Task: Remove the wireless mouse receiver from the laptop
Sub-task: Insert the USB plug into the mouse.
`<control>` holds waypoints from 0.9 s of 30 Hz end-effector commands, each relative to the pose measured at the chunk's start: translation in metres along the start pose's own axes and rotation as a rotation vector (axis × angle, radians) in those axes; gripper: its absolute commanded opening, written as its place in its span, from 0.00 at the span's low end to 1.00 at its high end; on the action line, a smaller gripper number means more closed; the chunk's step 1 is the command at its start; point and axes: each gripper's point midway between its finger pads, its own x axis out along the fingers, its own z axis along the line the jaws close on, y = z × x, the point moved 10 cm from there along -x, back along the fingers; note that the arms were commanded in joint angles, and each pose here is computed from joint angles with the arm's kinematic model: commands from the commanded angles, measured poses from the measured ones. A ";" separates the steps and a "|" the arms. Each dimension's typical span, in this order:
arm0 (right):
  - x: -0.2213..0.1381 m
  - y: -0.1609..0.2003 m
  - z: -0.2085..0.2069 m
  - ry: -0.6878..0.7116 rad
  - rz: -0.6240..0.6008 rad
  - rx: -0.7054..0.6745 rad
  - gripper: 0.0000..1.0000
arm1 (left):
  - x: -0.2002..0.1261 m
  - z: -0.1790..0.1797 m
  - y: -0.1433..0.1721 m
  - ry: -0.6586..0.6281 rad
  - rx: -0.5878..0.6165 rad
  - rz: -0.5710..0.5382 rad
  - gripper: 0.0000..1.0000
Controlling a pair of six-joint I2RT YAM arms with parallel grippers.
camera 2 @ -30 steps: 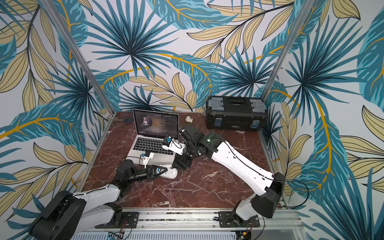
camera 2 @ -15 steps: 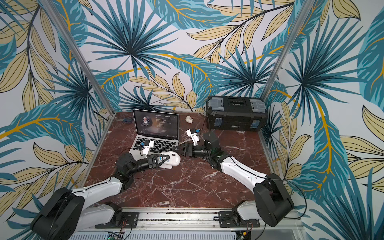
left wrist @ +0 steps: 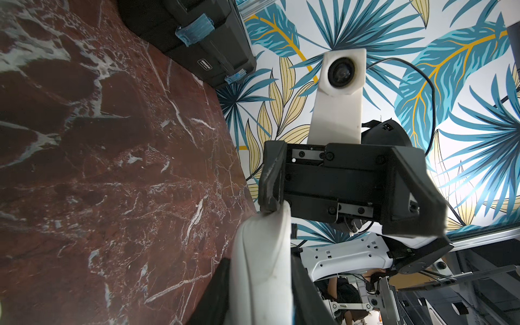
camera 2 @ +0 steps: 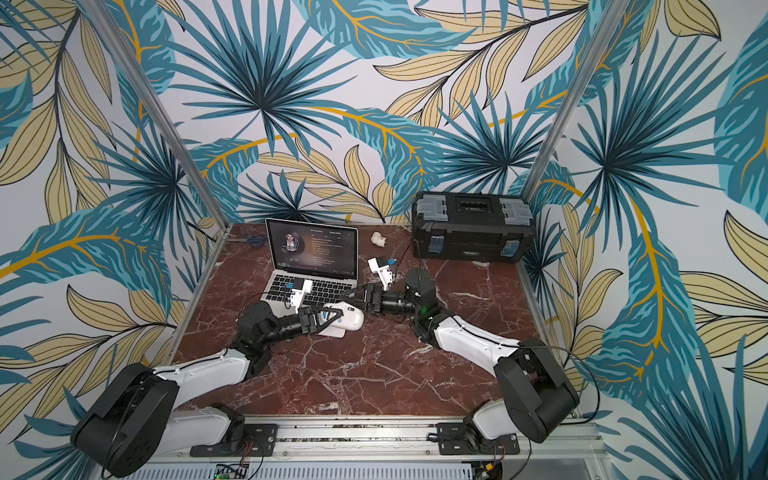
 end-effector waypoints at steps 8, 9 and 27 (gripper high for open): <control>0.005 0.017 -0.022 0.075 0.072 0.028 0.88 | 0.006 -0.025 -0.018 0.070 0.099 -0.040 0.00; 0.005 0.018 -0.025 0.088 0.070 0.032 0.92 | 0.006 -0.025 -0.018 0.072 0.100 -0.039 0.00; 0.005 0.015 -0.027 -0.033 -0.053 0.109 0.53 | 0.003 -0.022 -0.013 0.050 0.102 -0.040 0.00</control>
